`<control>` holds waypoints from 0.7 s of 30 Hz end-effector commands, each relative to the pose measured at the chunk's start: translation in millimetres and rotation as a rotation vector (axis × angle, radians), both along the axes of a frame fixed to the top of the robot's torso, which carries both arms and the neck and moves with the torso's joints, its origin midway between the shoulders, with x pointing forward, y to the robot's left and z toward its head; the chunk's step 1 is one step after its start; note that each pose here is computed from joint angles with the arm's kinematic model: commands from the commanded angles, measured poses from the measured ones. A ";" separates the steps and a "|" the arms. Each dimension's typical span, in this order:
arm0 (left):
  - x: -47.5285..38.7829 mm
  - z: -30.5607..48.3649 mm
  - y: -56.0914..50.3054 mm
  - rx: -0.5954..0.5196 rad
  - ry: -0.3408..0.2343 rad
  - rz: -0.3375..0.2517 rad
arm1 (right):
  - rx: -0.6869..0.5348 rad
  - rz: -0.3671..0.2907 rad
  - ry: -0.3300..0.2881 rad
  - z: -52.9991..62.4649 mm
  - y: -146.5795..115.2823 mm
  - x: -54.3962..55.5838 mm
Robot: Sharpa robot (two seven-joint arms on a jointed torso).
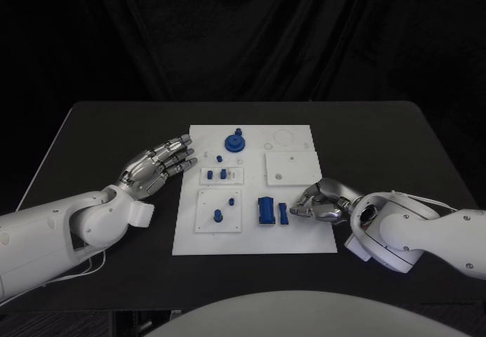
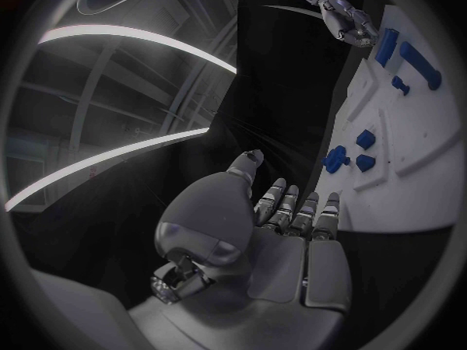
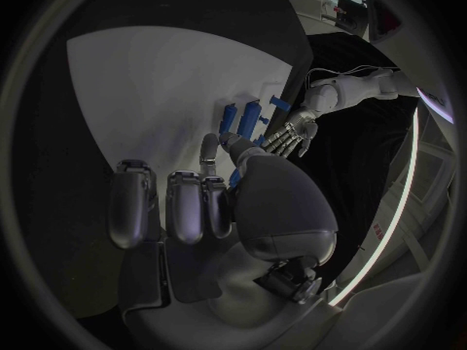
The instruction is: Assemble the parts on the task board
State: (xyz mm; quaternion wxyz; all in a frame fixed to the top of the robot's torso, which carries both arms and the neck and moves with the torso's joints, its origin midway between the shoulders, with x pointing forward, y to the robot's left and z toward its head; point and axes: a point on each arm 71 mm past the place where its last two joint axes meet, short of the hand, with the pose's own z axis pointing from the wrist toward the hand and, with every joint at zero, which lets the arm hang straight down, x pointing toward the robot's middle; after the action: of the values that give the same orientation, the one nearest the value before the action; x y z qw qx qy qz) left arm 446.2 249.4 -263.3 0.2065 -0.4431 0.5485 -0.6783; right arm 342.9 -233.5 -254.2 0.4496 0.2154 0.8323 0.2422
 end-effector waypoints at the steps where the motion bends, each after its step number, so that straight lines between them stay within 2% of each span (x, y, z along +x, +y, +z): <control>1: -0.9 0.4 -1.5 -0.016 -0.006 -0.011 | -0.011 0.019 0.019 -1.8 1.9 -0.9; 21: -1.0 -0.1 -1.5 -0.017 -0.004 -0.014 | -0.064 0.091 0.052 -5.2 8.9 -2.7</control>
State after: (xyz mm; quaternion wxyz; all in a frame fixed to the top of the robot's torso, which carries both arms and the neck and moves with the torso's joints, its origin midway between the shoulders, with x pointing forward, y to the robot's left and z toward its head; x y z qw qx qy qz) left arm 446.1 249.4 -263.9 0.2055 -0.4434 0.5491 -0.6780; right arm 341.6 -224.5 -257.3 0.4305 0.1801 0.8509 0.2413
